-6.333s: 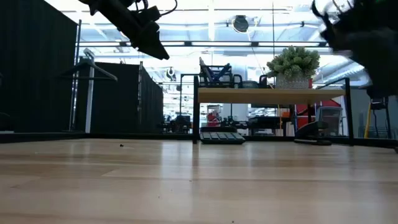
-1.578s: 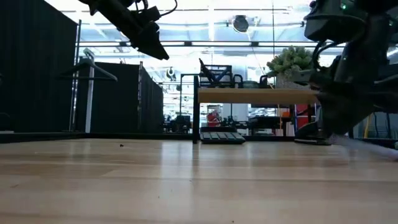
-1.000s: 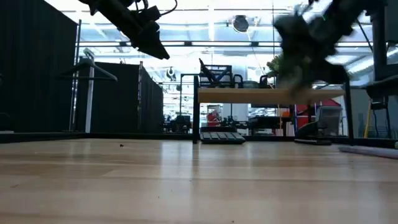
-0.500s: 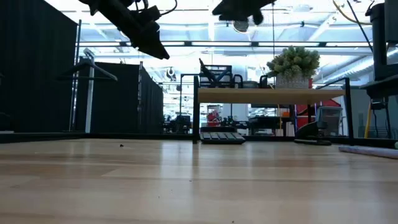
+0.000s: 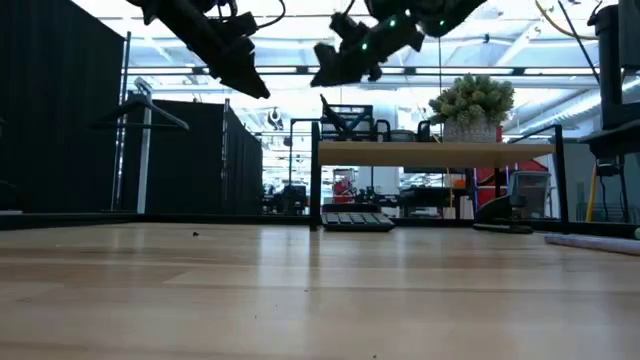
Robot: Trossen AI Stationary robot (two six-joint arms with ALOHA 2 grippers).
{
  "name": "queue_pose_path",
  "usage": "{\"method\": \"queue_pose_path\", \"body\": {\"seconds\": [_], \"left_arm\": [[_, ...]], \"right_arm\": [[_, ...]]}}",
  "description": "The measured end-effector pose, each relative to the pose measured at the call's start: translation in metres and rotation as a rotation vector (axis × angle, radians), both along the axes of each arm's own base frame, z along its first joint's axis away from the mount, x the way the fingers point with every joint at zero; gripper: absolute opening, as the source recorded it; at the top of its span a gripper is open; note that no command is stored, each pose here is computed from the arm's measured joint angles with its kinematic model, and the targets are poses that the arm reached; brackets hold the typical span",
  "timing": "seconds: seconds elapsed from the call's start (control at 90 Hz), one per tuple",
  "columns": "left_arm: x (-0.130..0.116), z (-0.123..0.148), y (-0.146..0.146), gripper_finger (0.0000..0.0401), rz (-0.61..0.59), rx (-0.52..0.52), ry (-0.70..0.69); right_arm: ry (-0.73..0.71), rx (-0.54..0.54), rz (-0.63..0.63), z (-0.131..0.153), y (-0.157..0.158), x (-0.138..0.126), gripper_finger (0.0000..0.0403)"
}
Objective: Pick and place office supplies into organizer
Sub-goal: Remove the black pen from the black desk organizer on the shelf
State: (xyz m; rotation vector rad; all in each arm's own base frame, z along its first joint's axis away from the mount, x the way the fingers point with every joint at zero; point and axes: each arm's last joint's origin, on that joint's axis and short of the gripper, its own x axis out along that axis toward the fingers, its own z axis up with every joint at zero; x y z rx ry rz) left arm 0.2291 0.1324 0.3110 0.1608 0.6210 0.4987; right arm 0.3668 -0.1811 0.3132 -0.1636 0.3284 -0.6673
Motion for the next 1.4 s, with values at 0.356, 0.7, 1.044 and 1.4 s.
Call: {"method": "queue_pose_path", "body": {"seconds": [0.356,0.7,1.044,1.4], "left_arm": [[0.000,0.000,0.000,0.0309,0.000,0.001,0.000],[0.000,0.000,0.000,0.0309,-0.004,0.005,0.002],[0.000,0.000,0.000,0.0309,-0.004,0.006,0.002],[0.000,0.000,0.000,0.0309,-0.004,0.007,0.001]], "right_arm": [[0.044,-0.004,-0.006,-0.007,-0.005,0.000,0.0160],[0.059,-0.006,-0.007,-0.008,-0.007,-0.001,0.0116],[0.077,-0.031,0.000,-0.007,-0.007,-0.001,0.0015],[-0.021,-0.099,0.003,0.013,-0.005,-0.005,0.0011]]}}
